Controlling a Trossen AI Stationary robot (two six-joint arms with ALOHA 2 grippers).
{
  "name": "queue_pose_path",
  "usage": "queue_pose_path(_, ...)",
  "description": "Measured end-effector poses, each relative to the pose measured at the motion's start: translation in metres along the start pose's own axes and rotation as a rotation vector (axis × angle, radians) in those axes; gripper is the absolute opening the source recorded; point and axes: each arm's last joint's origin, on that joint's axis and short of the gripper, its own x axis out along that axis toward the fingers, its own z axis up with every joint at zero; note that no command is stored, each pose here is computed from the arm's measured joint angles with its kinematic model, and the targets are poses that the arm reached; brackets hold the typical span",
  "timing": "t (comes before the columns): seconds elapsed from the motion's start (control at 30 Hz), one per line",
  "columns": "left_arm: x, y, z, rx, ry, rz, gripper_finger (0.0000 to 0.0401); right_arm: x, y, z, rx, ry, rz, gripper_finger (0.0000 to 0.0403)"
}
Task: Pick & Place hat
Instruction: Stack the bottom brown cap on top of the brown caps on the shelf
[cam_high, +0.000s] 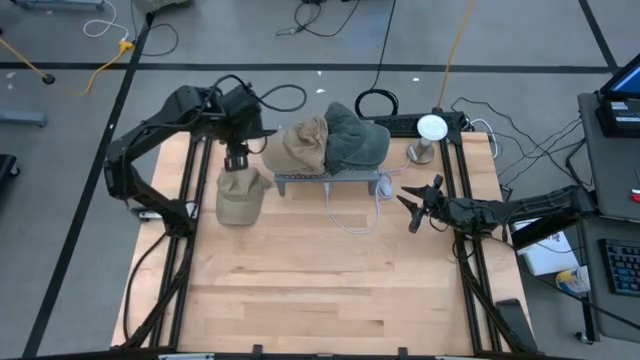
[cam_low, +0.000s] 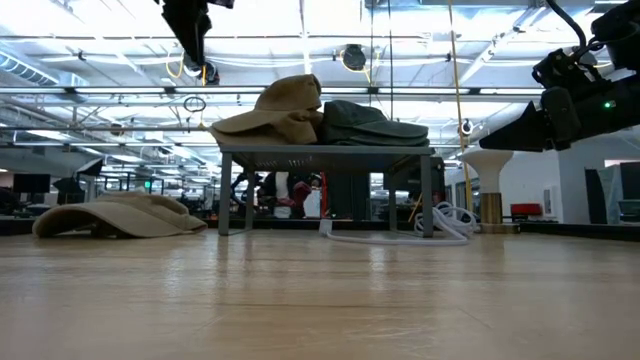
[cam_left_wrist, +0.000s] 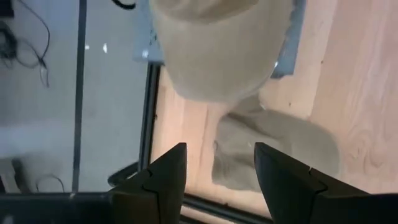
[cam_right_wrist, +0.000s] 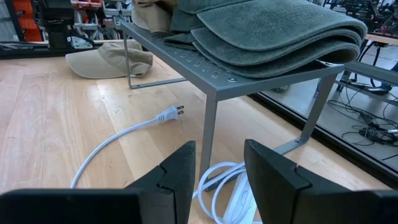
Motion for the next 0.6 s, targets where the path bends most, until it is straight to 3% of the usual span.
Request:
queue_pose_path(0.23,0.017,0.007,-0.024,-0.069,0.082,-0.006,0.0191,0.0,0.0,0.0,-0.001,0.0,0.0,0.013)
queue_pose_path(0.4,0.052,0.01,-0.038,-0.097,0.14,-0.009,0.0191,0.0,0.0,0.0,0.0,0.0,0.0,0.013)
queue_pose_path(0.6,0.097,0.008,-0.052,-0.251,0.177,-0.079,0.0191,0.0,0.0,0.0,0.0,0.0,0.0,0.013)
